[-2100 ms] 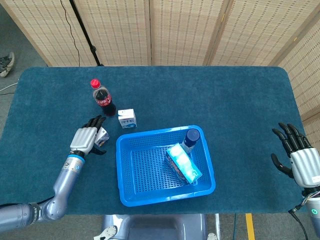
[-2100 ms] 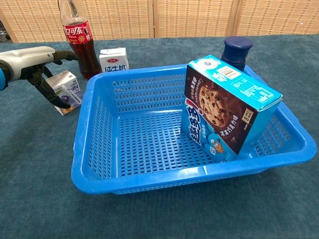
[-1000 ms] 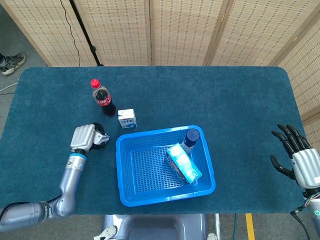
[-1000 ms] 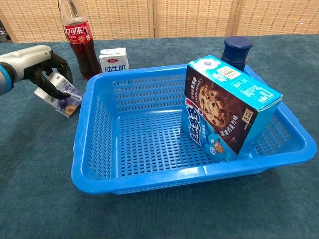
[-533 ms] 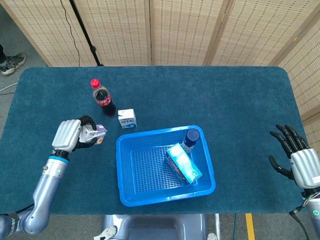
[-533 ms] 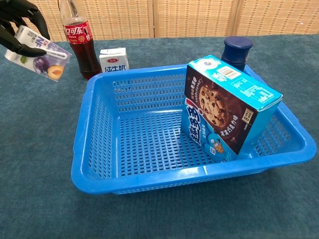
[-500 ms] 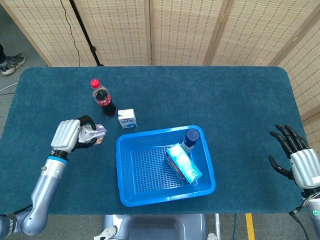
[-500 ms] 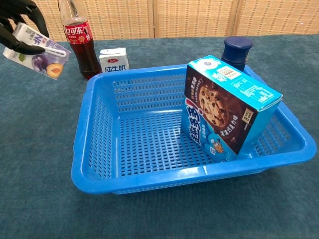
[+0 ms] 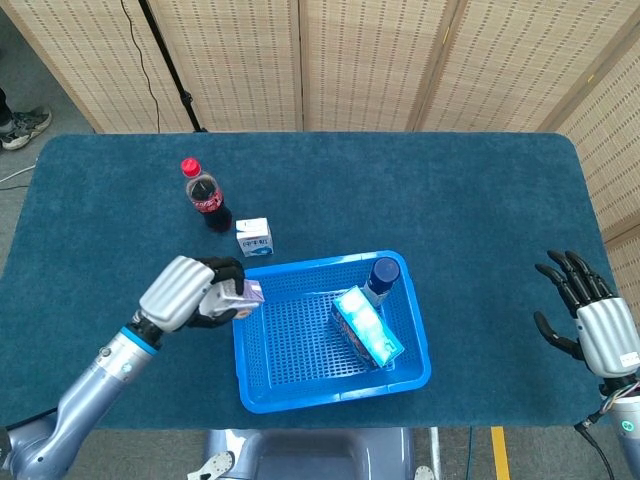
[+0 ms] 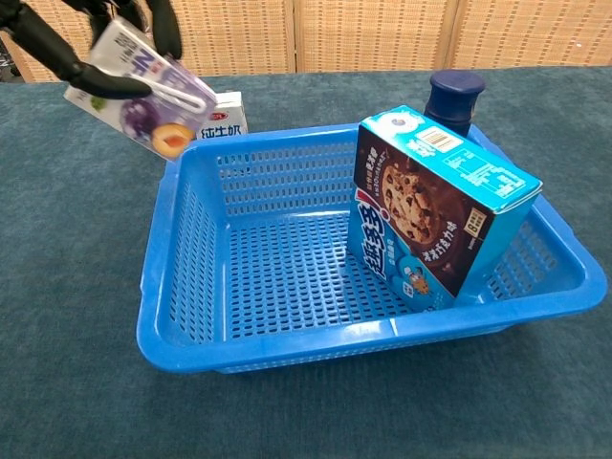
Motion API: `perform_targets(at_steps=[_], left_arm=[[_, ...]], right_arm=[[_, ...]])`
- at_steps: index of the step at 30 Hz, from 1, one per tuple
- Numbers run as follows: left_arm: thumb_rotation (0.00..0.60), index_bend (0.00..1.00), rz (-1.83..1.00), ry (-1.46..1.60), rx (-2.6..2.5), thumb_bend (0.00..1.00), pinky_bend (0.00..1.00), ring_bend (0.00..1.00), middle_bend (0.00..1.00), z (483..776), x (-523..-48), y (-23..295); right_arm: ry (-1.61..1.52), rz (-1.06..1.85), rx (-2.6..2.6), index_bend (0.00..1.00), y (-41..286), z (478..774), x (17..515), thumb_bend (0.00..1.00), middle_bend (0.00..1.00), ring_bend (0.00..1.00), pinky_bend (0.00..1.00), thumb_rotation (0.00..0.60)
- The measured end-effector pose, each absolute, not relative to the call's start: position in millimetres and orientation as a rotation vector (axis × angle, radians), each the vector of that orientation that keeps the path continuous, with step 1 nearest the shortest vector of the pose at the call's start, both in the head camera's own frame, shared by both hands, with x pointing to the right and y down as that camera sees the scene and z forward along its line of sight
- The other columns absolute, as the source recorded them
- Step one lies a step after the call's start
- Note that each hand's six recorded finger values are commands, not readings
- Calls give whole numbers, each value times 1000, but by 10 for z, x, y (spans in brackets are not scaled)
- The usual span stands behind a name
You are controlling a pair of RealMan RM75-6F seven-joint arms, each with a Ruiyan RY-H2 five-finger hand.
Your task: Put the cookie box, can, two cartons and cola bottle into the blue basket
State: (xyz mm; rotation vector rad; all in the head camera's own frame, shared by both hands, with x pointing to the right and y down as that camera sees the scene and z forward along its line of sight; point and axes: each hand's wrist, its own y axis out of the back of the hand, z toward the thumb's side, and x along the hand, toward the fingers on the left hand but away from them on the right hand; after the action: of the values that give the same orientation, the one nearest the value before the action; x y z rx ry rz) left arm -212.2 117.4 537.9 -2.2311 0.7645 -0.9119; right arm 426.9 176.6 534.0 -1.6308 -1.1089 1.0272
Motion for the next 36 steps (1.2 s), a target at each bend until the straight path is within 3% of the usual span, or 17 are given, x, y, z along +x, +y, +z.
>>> perform_targets(at_steps=[14,26,29,33,36], left_arm=[[600,603,-960,403,-2296,410,580,470,425,5565,-1207,1467],[600,606,-1045,129,-2203,410,580,459,429,5842,-471,1967],[600,507,-1070,108,-2172,378,552,357,342,5905,-392,2021],[600,198,-1095,97,-2150,300,396,100,76,5957,-377,2047],[600,36,-1092,73,-2165,278,326,14,2,5946,-395,2067]], right_arm=[[-1130,1043,-1620,166,1738,5327,4349,386,110,79,211,600],[-1135,1045,-1626,166,1735,5323,4371,386,110,79,211,600],[-1137,1046,-1625,166,1731,5321,4379,386,110,79,211,600],[-1136,1044,-1626,166,1729,5319,4380,386,110,79,211,600],[-1133,1045,-1629,166,1729,5327,4375,386,110,79,211,600]])
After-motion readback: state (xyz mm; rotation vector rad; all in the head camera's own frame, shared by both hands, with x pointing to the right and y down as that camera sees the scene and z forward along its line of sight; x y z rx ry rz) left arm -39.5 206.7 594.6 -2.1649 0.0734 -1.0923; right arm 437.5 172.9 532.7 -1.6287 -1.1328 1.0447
